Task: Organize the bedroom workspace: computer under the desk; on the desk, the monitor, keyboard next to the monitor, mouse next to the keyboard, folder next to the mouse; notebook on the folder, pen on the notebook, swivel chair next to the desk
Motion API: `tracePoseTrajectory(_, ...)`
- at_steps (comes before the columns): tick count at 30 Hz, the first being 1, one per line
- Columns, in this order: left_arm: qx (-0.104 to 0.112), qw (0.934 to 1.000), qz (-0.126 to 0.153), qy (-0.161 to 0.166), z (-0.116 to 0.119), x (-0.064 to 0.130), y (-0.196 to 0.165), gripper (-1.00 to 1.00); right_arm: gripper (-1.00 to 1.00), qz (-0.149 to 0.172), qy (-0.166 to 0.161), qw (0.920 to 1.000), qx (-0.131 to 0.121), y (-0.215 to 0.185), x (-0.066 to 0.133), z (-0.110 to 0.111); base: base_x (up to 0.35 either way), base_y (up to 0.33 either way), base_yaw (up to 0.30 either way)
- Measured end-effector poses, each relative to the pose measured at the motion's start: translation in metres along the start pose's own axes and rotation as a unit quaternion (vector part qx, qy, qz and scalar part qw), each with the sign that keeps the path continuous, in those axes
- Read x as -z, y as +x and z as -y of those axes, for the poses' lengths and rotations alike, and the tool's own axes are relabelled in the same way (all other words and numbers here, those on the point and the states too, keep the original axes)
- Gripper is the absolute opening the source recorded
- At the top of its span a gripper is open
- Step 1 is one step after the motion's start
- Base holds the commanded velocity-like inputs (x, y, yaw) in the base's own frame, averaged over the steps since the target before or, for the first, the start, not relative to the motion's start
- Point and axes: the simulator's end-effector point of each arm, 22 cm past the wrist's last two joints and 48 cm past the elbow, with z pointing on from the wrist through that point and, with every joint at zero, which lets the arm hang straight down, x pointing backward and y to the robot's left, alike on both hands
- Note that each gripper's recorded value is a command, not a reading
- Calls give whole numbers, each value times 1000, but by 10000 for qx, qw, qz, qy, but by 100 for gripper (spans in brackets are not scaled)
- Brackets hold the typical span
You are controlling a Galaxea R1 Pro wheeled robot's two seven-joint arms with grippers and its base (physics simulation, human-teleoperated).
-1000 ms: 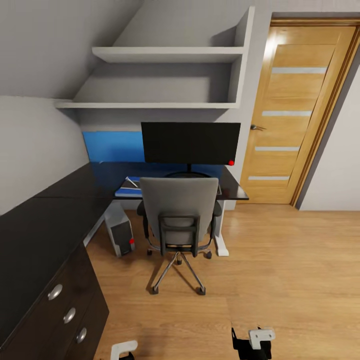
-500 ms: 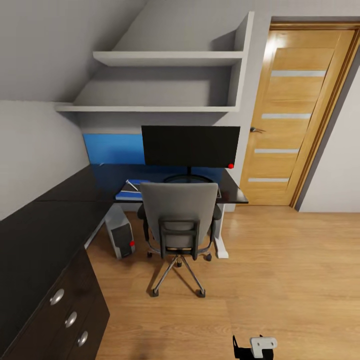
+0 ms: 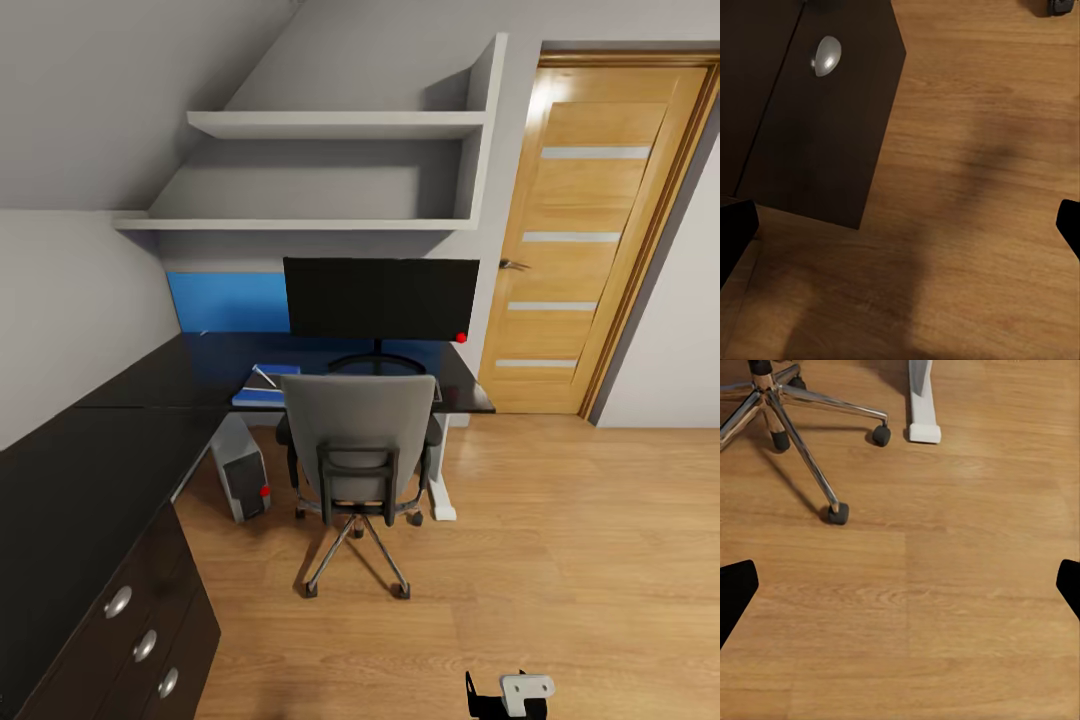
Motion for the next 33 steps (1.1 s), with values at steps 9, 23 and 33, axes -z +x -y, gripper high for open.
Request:
tracePoseTrajectory(9,-1,10000,-2,0,-3,11,-10,100,100,-1,-3,10000,-1,-13,8,1,0,0,0)
tracePoseTrajectory(23,-1,10000,-4,-4,-9,28,-25,100,100,-4,-2,10000,0,-33,20,4,0,0,0)
tracePoseTrajectory(33,-2,10000,-6,-8,-12,37,-33,100,100,-6,-2,10000,0,-43,27,5,0,0,0)
